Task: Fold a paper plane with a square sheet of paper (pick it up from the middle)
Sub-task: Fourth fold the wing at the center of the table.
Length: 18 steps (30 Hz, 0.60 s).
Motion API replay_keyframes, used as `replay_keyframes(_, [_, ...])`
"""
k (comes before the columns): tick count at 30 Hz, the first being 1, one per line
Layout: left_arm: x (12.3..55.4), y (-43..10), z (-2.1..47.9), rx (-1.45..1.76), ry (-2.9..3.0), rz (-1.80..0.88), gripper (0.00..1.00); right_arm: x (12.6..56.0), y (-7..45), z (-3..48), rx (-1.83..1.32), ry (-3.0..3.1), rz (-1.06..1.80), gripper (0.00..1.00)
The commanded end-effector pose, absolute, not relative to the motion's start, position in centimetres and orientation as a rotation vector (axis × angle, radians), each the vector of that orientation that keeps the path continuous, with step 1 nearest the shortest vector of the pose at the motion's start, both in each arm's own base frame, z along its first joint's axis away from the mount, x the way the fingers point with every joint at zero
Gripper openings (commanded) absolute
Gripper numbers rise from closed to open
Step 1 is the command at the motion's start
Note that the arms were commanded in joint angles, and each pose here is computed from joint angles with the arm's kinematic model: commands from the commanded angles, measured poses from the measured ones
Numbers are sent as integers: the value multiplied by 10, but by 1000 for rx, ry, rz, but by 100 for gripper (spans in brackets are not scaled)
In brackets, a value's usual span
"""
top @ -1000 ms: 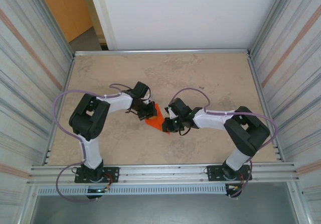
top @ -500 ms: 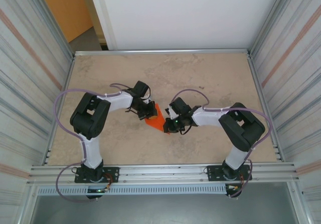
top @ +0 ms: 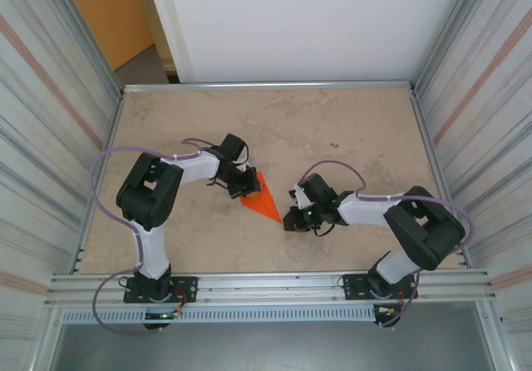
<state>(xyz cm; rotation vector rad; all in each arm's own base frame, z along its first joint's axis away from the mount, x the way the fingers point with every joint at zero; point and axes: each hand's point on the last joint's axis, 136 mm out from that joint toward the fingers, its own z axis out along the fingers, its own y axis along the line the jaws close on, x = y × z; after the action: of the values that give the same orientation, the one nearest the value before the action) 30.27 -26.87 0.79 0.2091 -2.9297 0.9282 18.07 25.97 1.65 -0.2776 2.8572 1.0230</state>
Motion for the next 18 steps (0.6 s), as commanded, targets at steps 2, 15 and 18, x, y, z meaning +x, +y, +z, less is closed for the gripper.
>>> replay_keyframes(2, [274,-206,-67,331,-2956,431,5,186,255,35,-260,2827,963,14])
replay_keyframes(15, [282,-225,-45,286,-2966,561,5,243,304,39,-305,2768,919,8])
replay_keyframes(18, [287,-231,-37,275,-2970,608,5,243,302,28,-296,2797,903,7])
